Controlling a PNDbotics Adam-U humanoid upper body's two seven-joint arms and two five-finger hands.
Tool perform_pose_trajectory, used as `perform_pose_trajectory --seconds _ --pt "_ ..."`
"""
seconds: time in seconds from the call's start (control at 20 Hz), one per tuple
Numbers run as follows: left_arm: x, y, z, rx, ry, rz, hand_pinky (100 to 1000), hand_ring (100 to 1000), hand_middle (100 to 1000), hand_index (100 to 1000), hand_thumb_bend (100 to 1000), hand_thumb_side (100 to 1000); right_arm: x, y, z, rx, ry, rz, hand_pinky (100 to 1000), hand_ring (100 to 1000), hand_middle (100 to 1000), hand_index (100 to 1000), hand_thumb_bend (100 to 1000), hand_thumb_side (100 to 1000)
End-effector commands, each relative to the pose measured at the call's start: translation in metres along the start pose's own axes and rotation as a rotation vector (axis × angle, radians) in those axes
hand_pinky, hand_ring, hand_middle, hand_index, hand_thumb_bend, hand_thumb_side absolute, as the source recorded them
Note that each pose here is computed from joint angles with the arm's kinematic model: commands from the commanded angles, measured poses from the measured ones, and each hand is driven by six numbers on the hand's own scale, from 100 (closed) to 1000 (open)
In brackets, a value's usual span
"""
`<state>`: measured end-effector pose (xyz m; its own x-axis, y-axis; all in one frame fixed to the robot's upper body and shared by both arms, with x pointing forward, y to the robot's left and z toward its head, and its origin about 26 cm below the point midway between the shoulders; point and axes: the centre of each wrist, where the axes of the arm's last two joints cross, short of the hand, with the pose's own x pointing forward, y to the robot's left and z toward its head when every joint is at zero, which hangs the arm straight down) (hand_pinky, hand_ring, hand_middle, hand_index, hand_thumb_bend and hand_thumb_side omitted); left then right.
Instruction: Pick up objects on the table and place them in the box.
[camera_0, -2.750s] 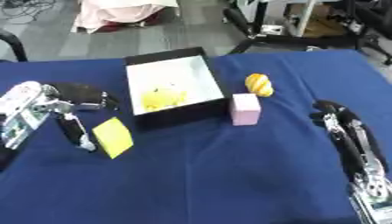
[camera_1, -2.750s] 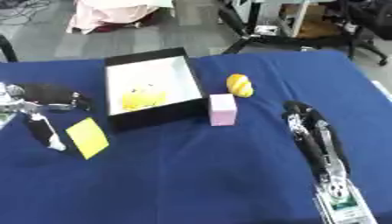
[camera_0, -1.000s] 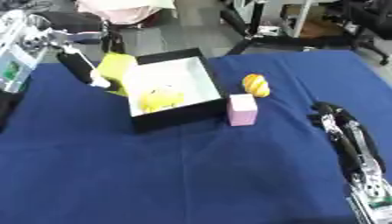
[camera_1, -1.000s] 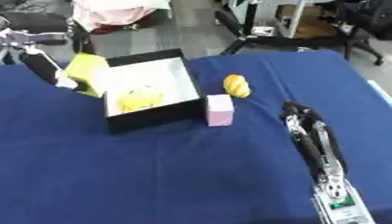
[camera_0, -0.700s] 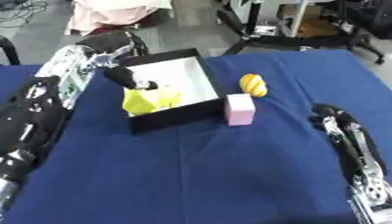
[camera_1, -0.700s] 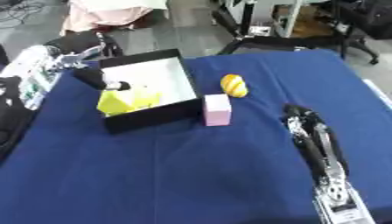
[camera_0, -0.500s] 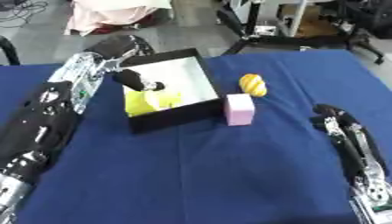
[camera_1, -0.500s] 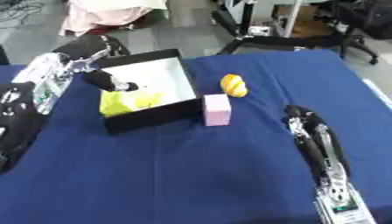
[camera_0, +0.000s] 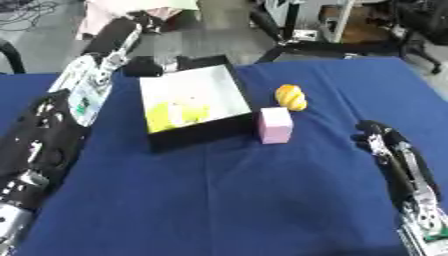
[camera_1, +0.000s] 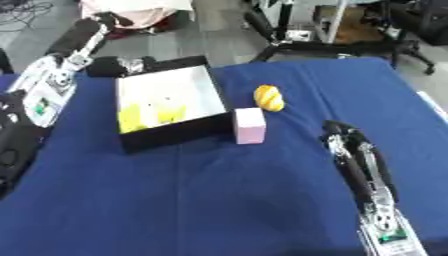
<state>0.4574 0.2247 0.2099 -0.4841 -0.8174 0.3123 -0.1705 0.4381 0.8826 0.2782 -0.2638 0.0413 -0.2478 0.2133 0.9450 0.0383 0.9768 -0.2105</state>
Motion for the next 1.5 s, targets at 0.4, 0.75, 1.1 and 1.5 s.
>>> perform_pose_trajectory --seconds 0.4,0.75,1.1,1.5 --pt "0.007 0.086 0.093 0.208 -0.079 0.28 701 698 712 832 576 724 0.041 -0.032 -0.049 0.106 -0.147 0.238 793 744 746 807 100 606" --pt "-0.016 0.038 0.151 0.215 0.12 0.459 673 679 691 821 543 761 0.073 -0.036 -0.098 0.338 -0.24 0.45 805 779 786 862 100 547" --pt "-0.023 0.003 0.184 0.247 0.26 0.575 661 670 680 814 533 777 0.062 -0.017 -0.14 0.702 -0.224 0.648 859 890 901 929 100 666" --pt "-0.027 -0.012 0.196 0.241 0.324 0.607 662 672 683 815 525 797 0.036 0.004 -0.162 0.951 -0.19 0.874 893 947 951 956 253 681"
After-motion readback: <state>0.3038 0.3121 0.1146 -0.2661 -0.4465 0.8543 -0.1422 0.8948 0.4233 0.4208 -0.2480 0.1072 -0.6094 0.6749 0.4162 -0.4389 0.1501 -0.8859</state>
